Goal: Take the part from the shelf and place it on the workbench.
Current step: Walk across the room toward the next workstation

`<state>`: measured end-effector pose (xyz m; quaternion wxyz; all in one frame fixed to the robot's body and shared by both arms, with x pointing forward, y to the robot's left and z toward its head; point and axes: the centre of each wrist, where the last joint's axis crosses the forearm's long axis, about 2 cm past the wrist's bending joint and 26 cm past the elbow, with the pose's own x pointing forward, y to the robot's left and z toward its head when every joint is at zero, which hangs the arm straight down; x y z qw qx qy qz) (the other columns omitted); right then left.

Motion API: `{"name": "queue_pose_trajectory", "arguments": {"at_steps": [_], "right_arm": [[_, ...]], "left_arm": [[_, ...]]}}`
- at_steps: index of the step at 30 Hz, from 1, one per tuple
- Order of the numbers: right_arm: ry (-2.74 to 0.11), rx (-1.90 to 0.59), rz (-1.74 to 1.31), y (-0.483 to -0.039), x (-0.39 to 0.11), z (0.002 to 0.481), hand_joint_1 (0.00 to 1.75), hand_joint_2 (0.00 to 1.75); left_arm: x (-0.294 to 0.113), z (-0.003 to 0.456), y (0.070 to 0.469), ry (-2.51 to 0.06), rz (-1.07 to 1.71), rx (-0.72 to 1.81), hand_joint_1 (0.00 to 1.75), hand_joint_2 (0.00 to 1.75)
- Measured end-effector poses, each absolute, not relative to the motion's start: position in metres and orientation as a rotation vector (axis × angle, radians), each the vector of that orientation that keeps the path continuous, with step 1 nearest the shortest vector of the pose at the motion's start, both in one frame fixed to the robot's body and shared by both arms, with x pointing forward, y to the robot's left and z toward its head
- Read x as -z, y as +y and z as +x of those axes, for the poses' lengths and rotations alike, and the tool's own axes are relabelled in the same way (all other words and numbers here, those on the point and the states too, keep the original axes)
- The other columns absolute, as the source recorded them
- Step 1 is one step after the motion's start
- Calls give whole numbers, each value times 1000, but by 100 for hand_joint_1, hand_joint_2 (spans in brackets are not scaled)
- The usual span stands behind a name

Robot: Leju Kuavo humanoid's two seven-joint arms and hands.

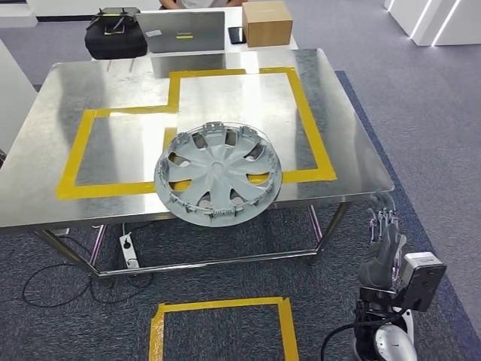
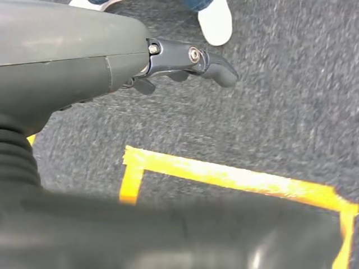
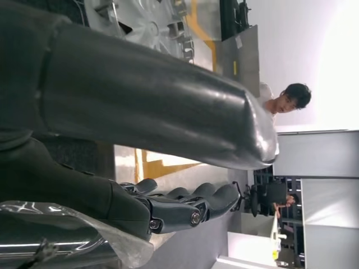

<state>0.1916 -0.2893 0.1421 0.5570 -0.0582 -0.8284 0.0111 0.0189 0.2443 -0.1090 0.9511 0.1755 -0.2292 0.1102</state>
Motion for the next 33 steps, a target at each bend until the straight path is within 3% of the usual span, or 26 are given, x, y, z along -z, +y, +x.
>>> {"name": "queue_pose_trajectory", "arguments": {"at_steps": [33], "right_arm": [[-1944,-68,-157,-288,-141,191,0,0]], "left_arm": [[109,19,244,-467,372,-212,0,175]]}}
